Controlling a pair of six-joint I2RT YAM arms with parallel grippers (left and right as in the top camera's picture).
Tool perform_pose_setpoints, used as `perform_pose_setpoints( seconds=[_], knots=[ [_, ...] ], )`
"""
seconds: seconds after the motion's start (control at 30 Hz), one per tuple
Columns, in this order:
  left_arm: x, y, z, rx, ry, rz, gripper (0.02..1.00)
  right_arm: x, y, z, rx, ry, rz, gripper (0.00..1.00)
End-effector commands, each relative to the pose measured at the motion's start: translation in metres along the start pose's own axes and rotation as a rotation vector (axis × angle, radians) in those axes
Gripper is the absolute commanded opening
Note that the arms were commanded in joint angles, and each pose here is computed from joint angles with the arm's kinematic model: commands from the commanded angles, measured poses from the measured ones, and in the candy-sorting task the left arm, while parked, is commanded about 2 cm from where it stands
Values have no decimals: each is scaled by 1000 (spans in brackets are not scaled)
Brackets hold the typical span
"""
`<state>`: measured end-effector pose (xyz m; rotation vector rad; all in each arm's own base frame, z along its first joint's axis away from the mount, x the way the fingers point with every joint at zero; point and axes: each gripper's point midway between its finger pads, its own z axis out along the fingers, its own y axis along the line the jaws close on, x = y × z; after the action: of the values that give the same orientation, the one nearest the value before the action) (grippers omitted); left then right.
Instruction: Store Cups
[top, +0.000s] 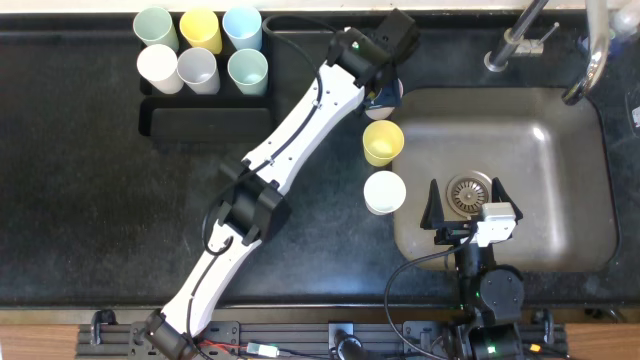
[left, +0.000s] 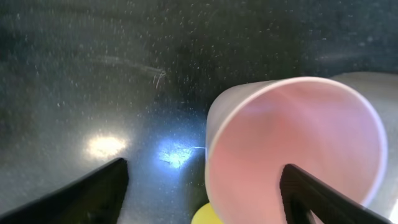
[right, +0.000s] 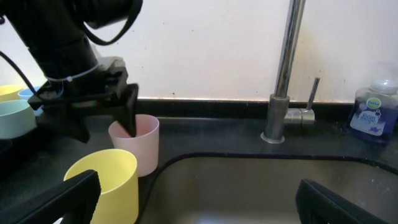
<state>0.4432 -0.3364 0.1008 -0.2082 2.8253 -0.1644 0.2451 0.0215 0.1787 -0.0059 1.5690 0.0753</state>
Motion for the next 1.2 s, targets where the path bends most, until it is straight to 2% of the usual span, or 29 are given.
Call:
perform_pose_setpoints(
  seconds=[0.03, 0.13, 0.33, 0.43, 0.47, 0.63, 0.8, 0.9, 1.0, 1.1, 1.2],
  knots=[
    [-6, -4, -2, 5, -34, 4, 522, 4, -2, 0, 11, 1, -4, 996],
    [-11, -5, -2, 3, -59, 2, 454, 4, -2, 0, 11, 1, -4, 996],
    [-15, -5, -2, 5, -72, -3, 235, 4, -2, 0, 11, 1, -4, 998],
    [-16, -9, -2, 27, -71, 25, 64, 3, -2, 0, 11, 0, -4, 998],
    [-16, -11, -2, 36, -71, 43, 34, 4, -2, 0, 11, 1, -4, 998],
    [-24, -10, -21, 38, -112, 94, 34, 4, -2, 0, 11, 1, -4, 998],
    [-53, 18, -88, 14, -260, 45, 34, 4, -2, 0, 11, 1, -4, 998],
    [-71, 53, -133, 28, -349, -35, 34, 4, -2, 0, 11, 1, -4, 998],
    [-78, 109, -167, 28, -396, -178, 34, 4, -2, 0, 11, 1, -4, 993],
    [-79, 173, -195, -7, -448, -355, 34, 3, -2, 0, 11, 0, -4, 998],
    [-69, 240, -216, -74, -491, -599, 36, 4, -2, 0, 11, 1, -4, 996]
  ],
)
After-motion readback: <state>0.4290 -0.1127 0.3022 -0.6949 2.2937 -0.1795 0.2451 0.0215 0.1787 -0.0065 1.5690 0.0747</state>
